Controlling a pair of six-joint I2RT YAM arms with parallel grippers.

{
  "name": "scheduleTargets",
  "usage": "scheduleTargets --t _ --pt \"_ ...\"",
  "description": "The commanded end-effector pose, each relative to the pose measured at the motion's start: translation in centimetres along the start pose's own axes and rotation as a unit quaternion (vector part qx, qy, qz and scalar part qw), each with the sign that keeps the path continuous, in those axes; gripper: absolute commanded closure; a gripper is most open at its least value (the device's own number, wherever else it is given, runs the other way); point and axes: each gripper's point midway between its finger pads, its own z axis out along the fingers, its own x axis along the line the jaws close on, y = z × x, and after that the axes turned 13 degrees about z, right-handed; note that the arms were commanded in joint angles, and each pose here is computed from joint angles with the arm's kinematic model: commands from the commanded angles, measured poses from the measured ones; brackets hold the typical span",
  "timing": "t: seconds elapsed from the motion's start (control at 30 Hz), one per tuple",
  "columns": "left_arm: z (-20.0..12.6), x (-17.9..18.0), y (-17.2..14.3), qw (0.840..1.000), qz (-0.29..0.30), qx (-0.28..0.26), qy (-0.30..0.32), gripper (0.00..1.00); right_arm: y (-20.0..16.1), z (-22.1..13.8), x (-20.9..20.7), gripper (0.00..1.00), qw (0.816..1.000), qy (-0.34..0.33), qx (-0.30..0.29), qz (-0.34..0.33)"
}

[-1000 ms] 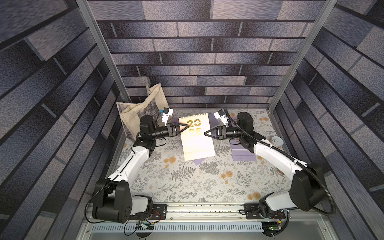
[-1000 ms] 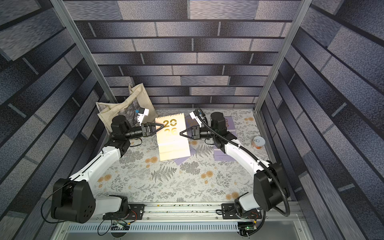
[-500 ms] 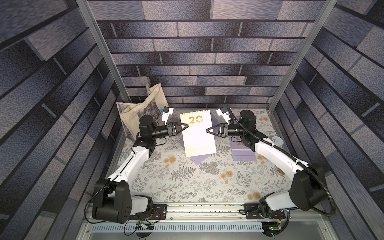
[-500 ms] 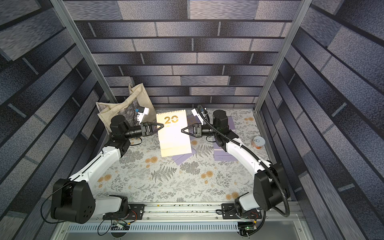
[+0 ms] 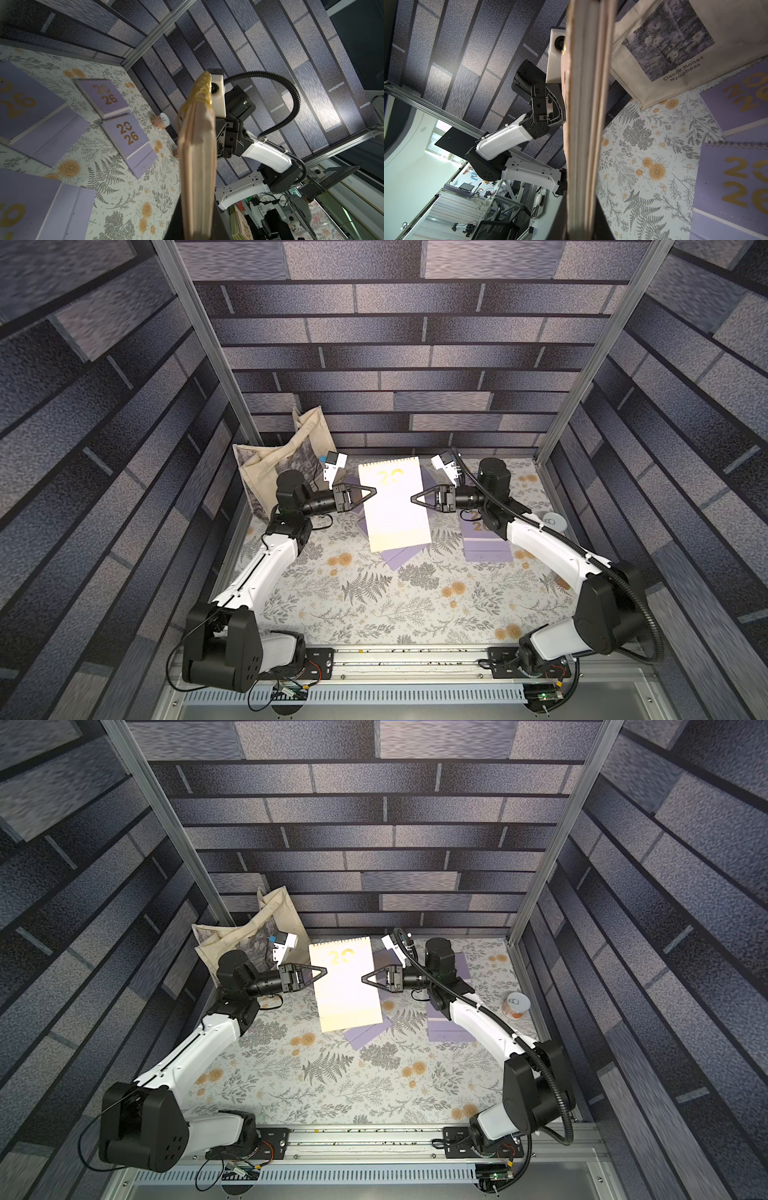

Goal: Stack the calendars
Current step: Pick up the calendar at the center of the board.

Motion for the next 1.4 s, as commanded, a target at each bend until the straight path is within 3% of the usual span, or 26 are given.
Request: scheduleTargets --t 0.0,0.07,0.23,0.5,0.67,1.13,1.27,1.37 --pt "0.0 -2.6 1.1 0.998 0.050 0.004 -0.028 1.00 1.4 -0.3 0.0 0.65 0.999 -0.011 -0.023 -0.023" --pt "0.0 -3.1 1.2 0.998 0.056 0.010 -0.037 1.00 1.6 -0.6 -0.3 0.49 0.999 -0.015 -0.027 -0.022" --pt "-0.3 -4.1 0.6 0.996 0.070 0.039 -0.050 1.00 2.0 -1.6 0.1 0.28 0.999 -0.011 -0.027 -0.030" --pt "-1.0 -4.8 -0.4 0.993 0.072 0.069 -0.065 1.00 2.0 -3.5 2.4 0.28 0.996 0.011 -0.018 -0.087" --pt "-0.6 -4.3 -0.6 0.993 0.066 0.072 -0.069 1.00 1.7 -3.4 2.8 0.27 0.996 0.020 -0.010 -0.083" --pt "0.7 -3.8 0.0 0.993 0.075 0.065 -0.072 1.00 -1.4 -0.4 2.5 0.31 0.996 0.040 0.030 -0.077" --pt "0.8 -3.8 0.0 0.993 0.077 0.062 -0.069 1.00 -1.7 -0.1 2.4 0.36 0.996 0.043 0.036 -0.076" --pt "0.7 -3.9 0.1 0.993 0.079 0.061 -0.069 1.00 -2.2 0.4 2.4 0.47 0.995 0.046 0.044 -0.072"
